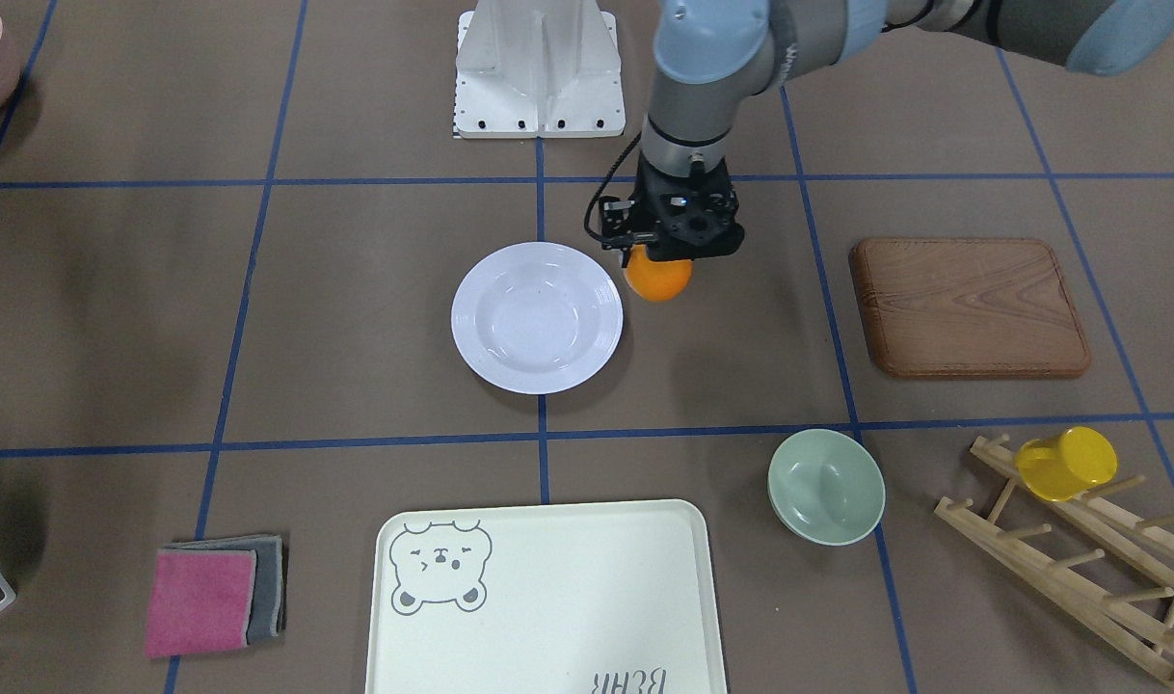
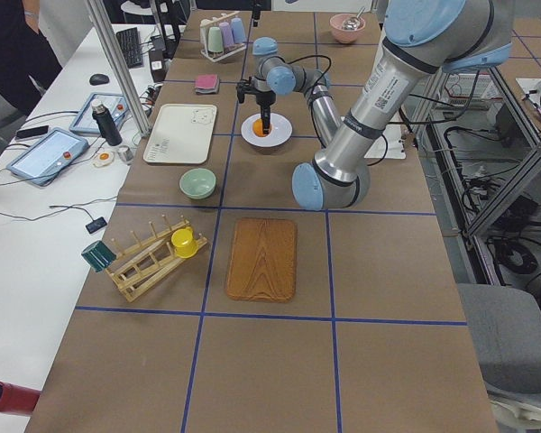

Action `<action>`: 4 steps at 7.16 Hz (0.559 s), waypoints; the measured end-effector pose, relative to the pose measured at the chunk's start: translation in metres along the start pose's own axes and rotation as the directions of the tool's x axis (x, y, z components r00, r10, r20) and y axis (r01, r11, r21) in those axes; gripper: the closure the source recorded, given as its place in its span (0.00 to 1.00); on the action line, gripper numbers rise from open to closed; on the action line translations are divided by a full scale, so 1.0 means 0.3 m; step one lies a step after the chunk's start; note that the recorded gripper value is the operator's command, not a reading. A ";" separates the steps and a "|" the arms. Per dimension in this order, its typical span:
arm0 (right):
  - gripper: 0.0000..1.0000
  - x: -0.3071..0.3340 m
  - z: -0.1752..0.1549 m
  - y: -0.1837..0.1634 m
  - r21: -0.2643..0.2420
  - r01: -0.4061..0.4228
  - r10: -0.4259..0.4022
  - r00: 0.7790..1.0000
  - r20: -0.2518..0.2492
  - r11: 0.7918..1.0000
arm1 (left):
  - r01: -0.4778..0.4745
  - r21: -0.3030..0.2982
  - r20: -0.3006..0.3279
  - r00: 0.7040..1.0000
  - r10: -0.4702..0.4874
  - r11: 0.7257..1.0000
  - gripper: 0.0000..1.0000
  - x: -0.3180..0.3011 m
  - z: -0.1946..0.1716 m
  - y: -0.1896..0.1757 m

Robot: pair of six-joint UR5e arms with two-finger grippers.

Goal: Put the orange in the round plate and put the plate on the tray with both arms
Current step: 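Carry the orange with the left gripper and lower it onto the white plate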

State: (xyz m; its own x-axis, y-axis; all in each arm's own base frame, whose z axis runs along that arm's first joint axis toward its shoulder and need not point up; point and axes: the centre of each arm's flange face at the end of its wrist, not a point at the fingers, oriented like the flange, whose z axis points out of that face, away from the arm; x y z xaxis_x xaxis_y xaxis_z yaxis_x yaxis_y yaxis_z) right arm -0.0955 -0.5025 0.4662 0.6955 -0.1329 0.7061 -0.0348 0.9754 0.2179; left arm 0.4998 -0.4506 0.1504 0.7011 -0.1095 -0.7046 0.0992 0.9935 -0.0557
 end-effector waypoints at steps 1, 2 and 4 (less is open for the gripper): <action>0.00 -0.006 0.004 0.001 -0.002 0.002 -0.002 1.000 0.002 1.000 | 0.007 -0.008 0.012 1.000 -0.007 1.000 1.00 0.117 0.052 0.036; 0.00 -0.011 0.007 0.002 -0.003 0.005 -0.005 1.000 0.005 1.000 | 0.000 -0.007 0.008 1.000 0.000 1.000 1.00 0.192 0.110 0.070; 0.00 -0.016 0.011 0.003 -0.005 0.008 -0.008 1.000 0.007 1.000 | -0.004 0.003 -0.015 1.000 0.004 1.000 0.90 0.318 0.233 0.058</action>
State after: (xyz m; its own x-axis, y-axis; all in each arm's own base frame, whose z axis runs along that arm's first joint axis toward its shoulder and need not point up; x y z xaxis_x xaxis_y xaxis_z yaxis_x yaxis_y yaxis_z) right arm -0.1014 -0.5015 0.4652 0.6908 -0.1421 0.7090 -0.0258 0.9750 0.2205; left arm 0.6177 -0.4459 0.1315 0.6907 -0.1050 -0.7155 0.0984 0.9938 -0.0509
